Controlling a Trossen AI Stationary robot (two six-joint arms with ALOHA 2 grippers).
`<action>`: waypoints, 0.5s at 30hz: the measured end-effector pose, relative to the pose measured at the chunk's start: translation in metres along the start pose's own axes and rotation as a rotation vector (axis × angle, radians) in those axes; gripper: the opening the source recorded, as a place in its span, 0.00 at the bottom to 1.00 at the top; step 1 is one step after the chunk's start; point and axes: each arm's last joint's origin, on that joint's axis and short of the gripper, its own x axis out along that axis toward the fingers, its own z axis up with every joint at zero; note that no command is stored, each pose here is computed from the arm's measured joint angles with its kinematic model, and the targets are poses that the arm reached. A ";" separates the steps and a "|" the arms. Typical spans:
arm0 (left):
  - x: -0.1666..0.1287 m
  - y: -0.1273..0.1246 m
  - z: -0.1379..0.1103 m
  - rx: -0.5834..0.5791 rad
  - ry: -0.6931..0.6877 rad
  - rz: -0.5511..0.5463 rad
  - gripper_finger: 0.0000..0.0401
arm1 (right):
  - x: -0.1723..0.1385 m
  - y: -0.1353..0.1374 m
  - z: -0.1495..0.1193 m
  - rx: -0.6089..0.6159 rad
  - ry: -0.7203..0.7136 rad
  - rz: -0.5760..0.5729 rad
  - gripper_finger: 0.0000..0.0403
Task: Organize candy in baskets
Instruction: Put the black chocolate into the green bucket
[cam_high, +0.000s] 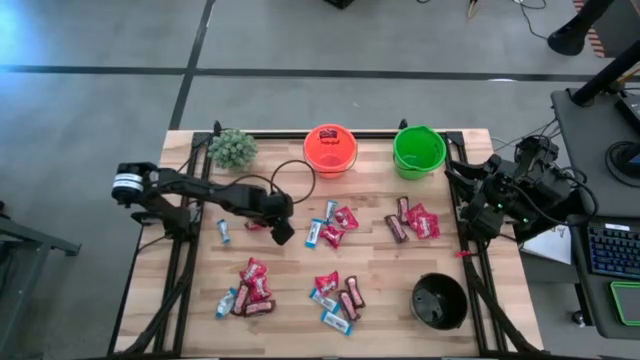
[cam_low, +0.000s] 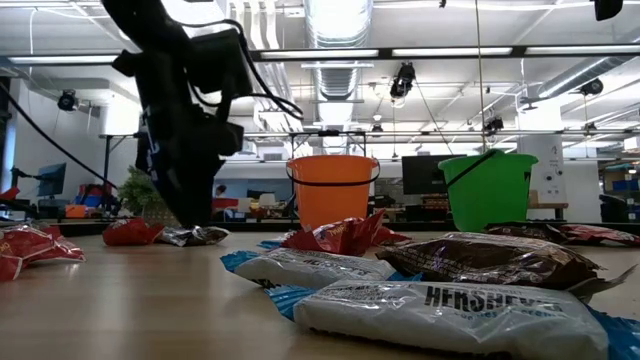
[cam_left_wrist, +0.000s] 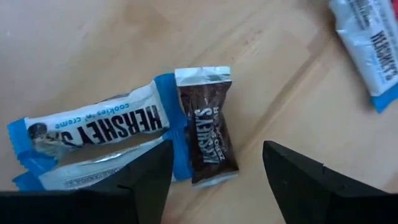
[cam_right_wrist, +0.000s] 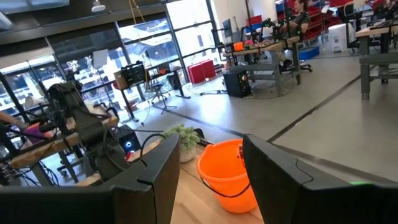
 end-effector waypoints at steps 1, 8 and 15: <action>0.001 0.000 0.000 -0.002 0.000 0.015 0.57 | 0.000 0.000 0.000 0.000 0.000 0.001 0.41; 0.001 0.004 -0.003 -0.011 0.017 0.066 0.53 | 0.000 0.000 0.000 0.016 0.000 0.008 0.41; 0.000 0.004 -0.003 -0.012 0.014 0.063 0.53 | 0.000 0.000 0.000 0.016 0.000 0.008 0.41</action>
